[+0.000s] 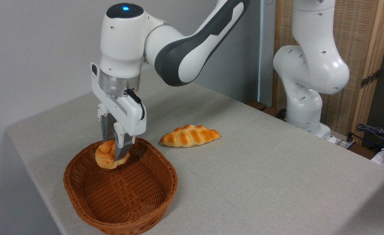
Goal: Put bread into the basket
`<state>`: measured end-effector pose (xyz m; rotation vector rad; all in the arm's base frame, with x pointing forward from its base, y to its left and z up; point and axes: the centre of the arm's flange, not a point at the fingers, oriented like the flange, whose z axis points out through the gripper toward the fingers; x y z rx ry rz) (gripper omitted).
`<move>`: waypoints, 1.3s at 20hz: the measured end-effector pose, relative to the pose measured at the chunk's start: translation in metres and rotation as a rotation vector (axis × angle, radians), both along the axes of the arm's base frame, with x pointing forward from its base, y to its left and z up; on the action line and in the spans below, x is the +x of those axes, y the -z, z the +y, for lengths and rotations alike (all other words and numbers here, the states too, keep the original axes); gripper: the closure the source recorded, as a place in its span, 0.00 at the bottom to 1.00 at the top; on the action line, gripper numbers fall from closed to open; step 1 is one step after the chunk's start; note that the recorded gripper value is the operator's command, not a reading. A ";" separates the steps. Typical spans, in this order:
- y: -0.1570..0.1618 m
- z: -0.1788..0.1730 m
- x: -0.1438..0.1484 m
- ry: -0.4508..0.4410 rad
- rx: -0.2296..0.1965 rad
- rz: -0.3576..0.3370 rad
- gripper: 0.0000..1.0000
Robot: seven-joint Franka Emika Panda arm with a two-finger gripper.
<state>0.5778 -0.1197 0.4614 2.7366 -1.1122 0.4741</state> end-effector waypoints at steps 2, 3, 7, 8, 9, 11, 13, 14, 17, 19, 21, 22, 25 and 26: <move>0.001 0.000 0.000 -0.001 0.000 0.001 0.00; 0.001 0.000 0.000 -0.001 0.000 0.001 0.00; 0.001 0.000 0.001 -0.001 0.000 0.001 0.00; 0.001 0.000 0.001 0.000 0.000 0.002 0.00; 0.003 -0.001 0.001 0.001 0.001 0.004 0.00; 0.008 -0.006 0.001 0.010 0.002 0.013 0.00; 0.011 -0.010 0.000 0.018 0.002 0.019 0.00; 0.012 -0.011 0.000 0.019 0.002 0.020 0.00; 0.011 -0.011 0.000 0.019 0.002 0.018 0.00; 0.008 -0.011 0.001 0.018 0.001 0.013 0.00; -0.001 -0.007 0.003 0.011 -0.002 -0.005 0.00; -0.008 -0.004 0.003 0.006 -0.004 -0.017 0.00; -0.029 0.012 -0.003 -0.013 -0.007 -0.023 0.00; -0.036 0.018 -0.006 -0.016 -0.006 -0.013 0.00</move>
